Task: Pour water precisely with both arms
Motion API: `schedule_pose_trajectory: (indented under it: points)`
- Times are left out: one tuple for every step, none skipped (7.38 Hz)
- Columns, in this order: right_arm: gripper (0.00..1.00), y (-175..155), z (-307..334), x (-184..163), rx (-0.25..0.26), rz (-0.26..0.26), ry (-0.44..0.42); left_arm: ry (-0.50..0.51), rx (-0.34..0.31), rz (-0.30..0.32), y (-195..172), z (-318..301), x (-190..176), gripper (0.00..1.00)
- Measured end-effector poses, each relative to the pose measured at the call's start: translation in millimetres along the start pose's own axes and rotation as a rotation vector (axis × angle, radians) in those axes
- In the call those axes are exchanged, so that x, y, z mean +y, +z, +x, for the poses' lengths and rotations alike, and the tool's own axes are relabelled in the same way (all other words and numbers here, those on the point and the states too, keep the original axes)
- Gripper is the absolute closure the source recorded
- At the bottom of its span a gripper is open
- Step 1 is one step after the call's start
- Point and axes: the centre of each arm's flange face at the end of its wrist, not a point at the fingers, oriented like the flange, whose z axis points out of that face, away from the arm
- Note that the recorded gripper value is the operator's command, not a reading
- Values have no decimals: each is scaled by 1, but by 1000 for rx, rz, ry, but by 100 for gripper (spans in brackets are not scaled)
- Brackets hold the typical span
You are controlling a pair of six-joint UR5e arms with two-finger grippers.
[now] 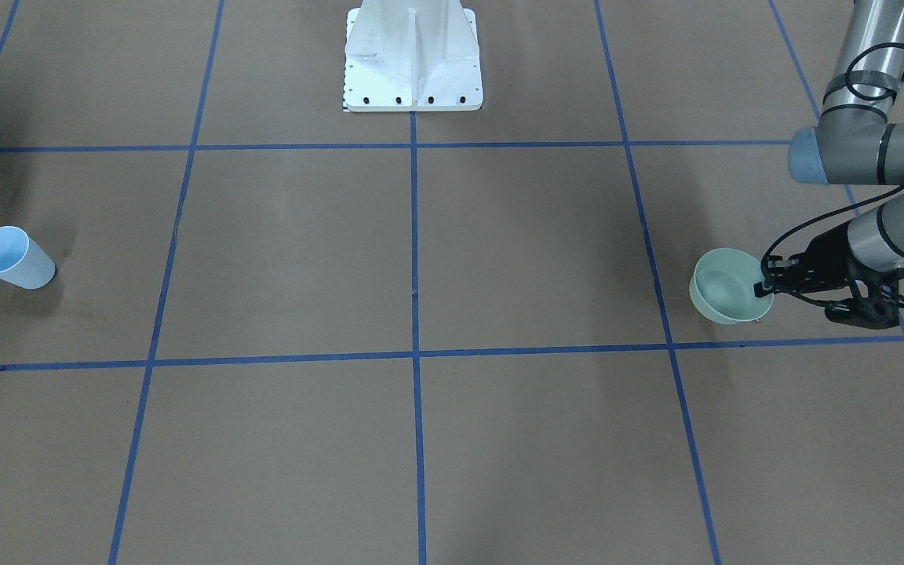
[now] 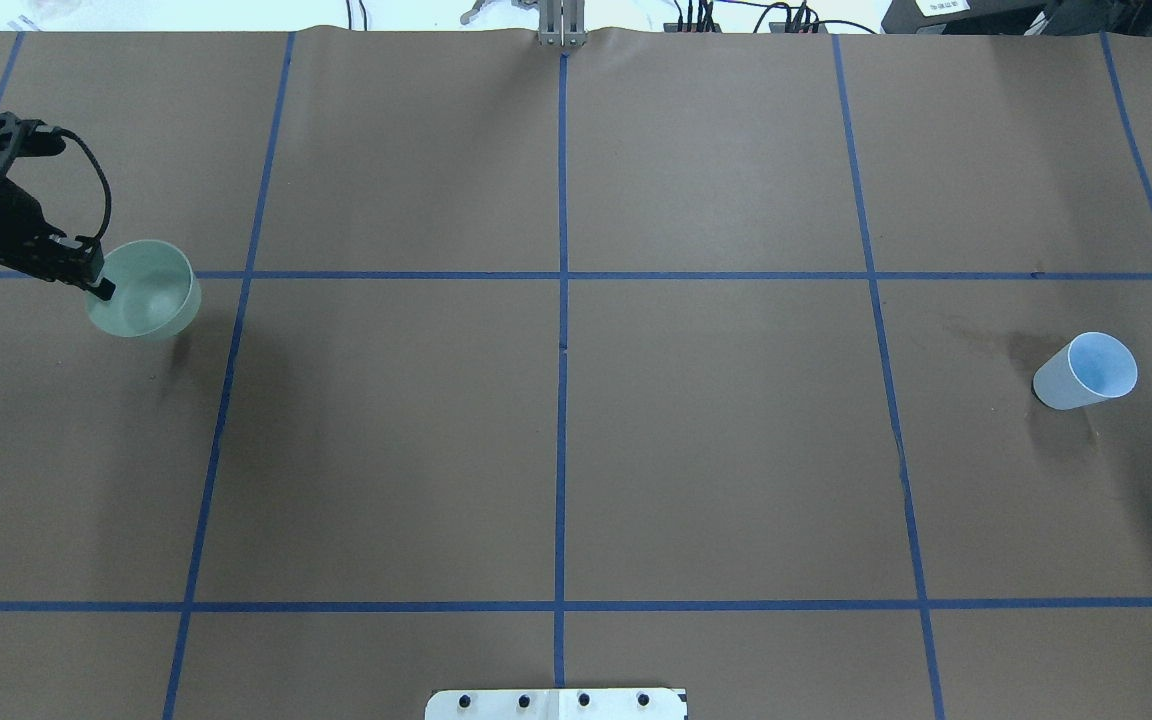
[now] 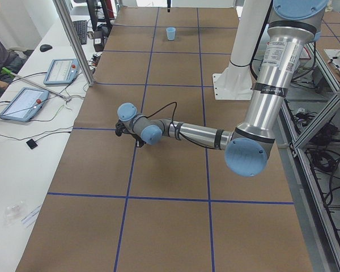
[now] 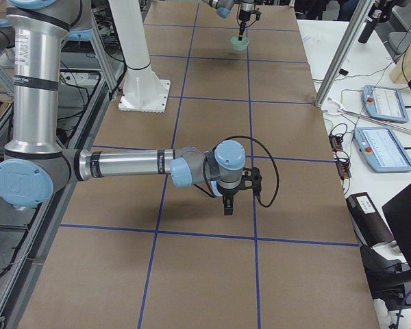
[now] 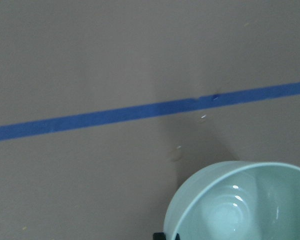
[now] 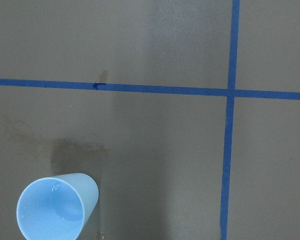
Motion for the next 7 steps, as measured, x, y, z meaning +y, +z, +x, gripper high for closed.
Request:
schedule_pose_trajectory:
  points:
    - [0,1,-1,0,0,-1,-2,-38,31,14,-5,46,-8,100]
    - [0,1,-2,0,0,-3,-4,-43,61,7,1,98,-9,100]
    - [0,2,-2,-1,0,-4,-6,-27,91,-13,11,152,-7,100]
    - [0,3,-3,-1,0,-5,-8,-32,116,-38,25,207,-2,100]
    - [0,4,-3,-2,0,-7,-8,-43,125,-49,41,256,6,100]
    - [0,6,-2,-2,1,-12,-6,-42,118,-44,60,299,17,100]
    - [0,7,-2,-2,1,-14,-6,-46,97,-39,80,334,26,100]
